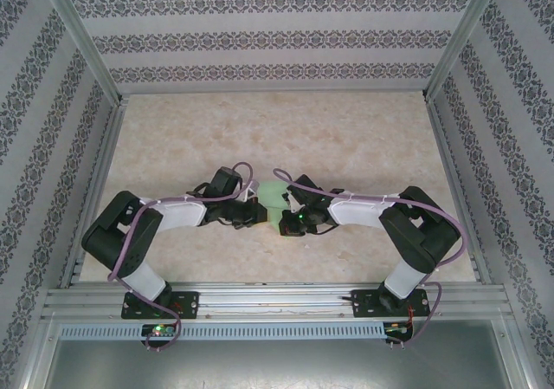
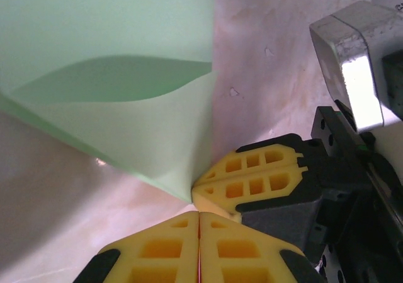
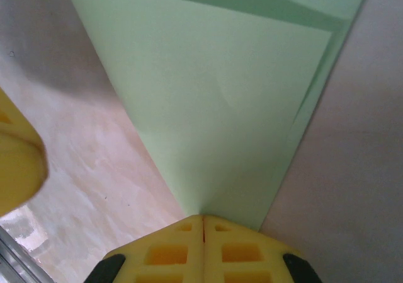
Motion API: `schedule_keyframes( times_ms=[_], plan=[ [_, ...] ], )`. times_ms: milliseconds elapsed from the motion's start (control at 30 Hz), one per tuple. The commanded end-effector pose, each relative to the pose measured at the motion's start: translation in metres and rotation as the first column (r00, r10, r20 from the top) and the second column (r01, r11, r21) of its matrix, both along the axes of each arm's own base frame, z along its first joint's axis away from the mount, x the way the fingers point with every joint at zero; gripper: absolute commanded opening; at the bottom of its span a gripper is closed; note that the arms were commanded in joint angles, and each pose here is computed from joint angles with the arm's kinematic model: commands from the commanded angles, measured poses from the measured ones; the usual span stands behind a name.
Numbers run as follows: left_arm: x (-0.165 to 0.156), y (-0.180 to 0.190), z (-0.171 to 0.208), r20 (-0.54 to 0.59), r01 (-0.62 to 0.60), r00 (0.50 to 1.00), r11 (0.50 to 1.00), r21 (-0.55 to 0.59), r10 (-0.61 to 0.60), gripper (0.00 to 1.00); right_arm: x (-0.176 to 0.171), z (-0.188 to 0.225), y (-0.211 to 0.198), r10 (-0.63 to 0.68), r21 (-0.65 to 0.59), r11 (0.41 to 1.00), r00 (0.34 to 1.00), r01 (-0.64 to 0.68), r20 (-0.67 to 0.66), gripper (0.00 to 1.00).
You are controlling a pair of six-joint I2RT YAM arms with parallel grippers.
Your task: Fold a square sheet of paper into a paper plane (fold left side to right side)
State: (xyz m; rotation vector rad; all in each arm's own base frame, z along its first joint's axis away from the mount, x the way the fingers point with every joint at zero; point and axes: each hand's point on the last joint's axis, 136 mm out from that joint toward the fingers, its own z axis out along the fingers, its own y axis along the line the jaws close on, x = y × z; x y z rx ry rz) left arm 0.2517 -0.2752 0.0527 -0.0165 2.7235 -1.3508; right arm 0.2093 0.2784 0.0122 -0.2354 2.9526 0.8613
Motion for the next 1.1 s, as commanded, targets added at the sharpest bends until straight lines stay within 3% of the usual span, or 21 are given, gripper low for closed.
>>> schedule_keyframes(
  times_ms=[0,400,1067],
  plan=[
    [0.009,-0.018,0.012,0.038,0.017,0.999,0.997,-0.077,-0.014,0.08,-0.022,-0.044,-0.045,-0.045,-0.242,0.97,0.996,0.024,-0.081,0.0],
    [0.015,-0.024,-0.016,0.012,0.041,0.999,0.999,-0.014,-0.041,0.07,-0.023,-0.045,-0.049,-0.038,-0.263,0.965,0.995,0.014,-0.087,0.0],
    [0.016,0.001,-0.064,-0.054,0.01,0.999,0.982,0.19,0.0,0.04,-0.026,-0.045,-0.058,-0.024,-0.316,0.949,0.995,-0.009,-0.099,0.0]
  ],
)
